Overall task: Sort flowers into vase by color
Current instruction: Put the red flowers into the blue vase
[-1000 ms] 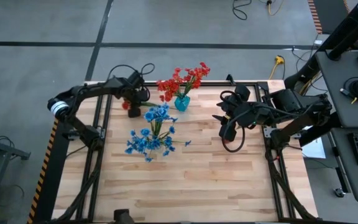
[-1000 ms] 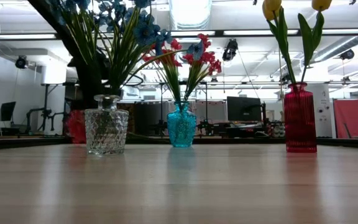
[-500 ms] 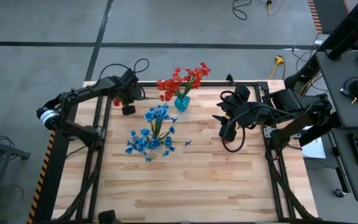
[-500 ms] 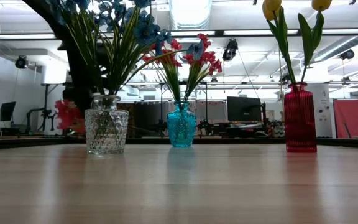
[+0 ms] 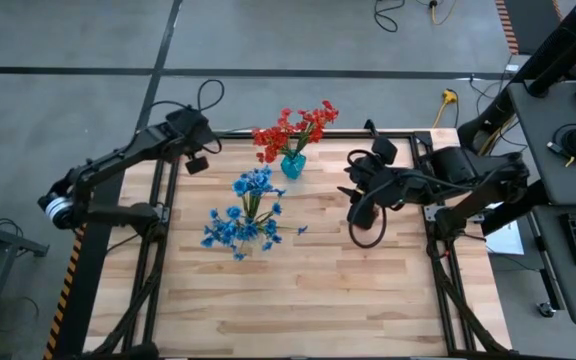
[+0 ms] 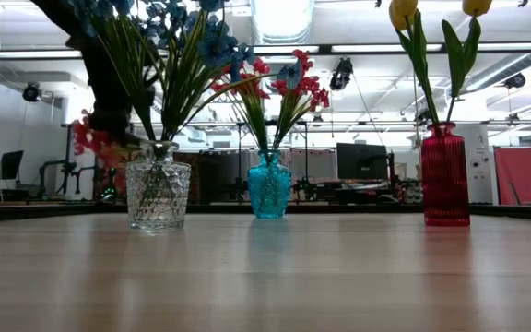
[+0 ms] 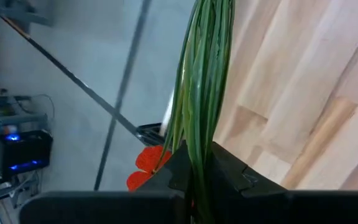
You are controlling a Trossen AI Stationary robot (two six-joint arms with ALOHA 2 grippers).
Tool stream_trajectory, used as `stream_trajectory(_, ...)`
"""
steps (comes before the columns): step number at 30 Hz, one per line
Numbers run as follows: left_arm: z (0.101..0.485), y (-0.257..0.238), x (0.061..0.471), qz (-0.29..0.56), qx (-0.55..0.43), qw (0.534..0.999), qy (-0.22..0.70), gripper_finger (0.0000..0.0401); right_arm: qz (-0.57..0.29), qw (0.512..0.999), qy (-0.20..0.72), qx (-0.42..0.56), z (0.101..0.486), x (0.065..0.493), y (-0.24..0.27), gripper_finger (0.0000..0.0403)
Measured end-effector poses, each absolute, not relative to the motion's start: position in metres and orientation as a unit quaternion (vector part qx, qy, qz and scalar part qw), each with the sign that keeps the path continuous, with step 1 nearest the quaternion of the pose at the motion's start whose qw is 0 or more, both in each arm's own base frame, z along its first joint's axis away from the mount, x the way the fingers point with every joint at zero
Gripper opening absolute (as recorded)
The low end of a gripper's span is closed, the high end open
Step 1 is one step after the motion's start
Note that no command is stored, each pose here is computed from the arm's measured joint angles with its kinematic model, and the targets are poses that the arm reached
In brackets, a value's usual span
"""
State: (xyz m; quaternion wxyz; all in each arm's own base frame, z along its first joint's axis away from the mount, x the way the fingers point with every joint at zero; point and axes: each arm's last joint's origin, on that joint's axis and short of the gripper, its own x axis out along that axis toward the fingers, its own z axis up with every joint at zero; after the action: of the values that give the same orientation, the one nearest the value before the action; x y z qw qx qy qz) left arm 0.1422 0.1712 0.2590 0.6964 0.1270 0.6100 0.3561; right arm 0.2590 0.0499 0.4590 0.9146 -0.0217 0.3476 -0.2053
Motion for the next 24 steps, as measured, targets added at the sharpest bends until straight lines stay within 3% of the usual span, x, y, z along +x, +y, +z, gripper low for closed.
stream_trajectory(6,0.292,0.165,0.137,0.391,0.143,0.716,0.560,0.0016,-0.199,0.915,0.349,-0.039,0.454,0.271,0.053,0.0201)
stream_trajectory(18,0.398,0.158,0.139,0.451,0.191,0.754,0.437,0.0011,-0.200,0.921,0.331,-0.051,0.460,0.279,0.046,0.0201)
stream_trajectory(24,0.426,0.143,0.148,0.428,0.212,0.776,0.412,0.0011,-0.203,0.921,0.327,-0.068,0.463,0.280,0.039,0.0201)
